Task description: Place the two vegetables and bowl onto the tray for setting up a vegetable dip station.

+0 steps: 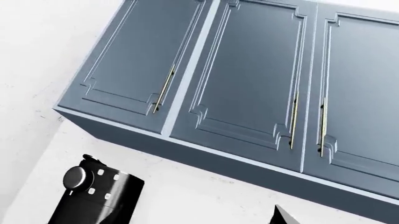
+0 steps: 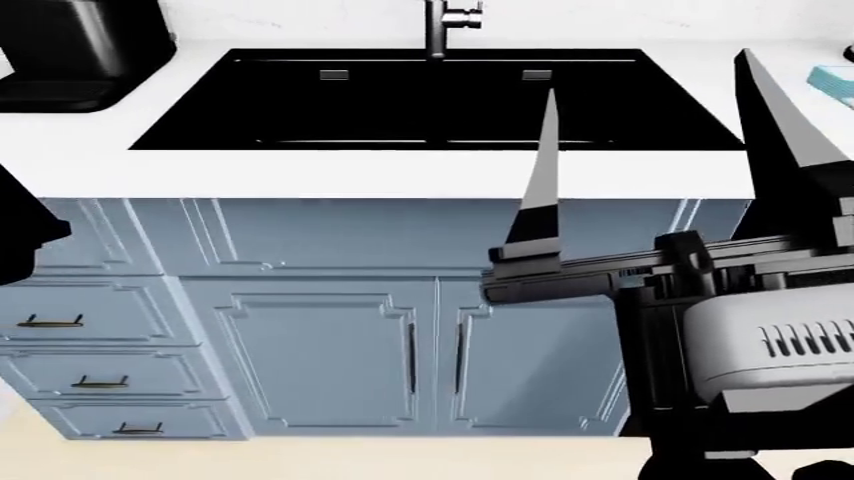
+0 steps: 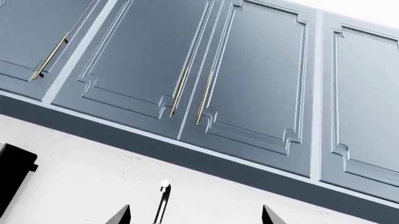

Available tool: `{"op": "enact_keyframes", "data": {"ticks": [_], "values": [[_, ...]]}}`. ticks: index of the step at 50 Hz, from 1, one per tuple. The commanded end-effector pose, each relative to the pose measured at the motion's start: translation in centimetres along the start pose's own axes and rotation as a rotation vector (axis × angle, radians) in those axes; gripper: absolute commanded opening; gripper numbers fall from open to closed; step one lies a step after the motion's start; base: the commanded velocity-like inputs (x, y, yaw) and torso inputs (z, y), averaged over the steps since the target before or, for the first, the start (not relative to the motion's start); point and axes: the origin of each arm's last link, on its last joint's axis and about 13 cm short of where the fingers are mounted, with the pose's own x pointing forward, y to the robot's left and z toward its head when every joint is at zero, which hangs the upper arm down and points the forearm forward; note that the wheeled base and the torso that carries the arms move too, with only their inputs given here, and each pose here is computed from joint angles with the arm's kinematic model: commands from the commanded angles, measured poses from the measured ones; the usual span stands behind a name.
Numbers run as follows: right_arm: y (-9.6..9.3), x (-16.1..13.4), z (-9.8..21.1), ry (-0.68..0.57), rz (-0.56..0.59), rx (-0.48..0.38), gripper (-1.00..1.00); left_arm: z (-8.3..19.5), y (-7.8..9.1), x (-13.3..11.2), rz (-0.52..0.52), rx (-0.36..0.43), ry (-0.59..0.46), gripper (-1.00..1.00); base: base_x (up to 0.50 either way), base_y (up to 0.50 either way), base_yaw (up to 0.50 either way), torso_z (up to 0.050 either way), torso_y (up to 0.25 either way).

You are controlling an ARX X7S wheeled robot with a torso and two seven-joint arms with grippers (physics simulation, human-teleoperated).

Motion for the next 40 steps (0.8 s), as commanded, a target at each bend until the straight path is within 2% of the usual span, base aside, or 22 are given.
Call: {"op": "enact_keyframes", "data": {"ticks": [1, 40], "values": [[0.02, -0.01, 0.01, -0.004, 0.004, -0.008, 1.0, 0.0, 0.01, -0.01, 0.001, -0.001, 0.0, 1.0, 0.0, 0.5, 0.0, 0.0, 0.0], [0.18, 0.05, -0.11, 0.002, 0.013, -0.012, 1.0, -0.32, 0.18, 0.11, 0.012, 0.005, 0.011, 1.0, 0.0, 0.5, 0.0, 0.0, 0.0]]}}
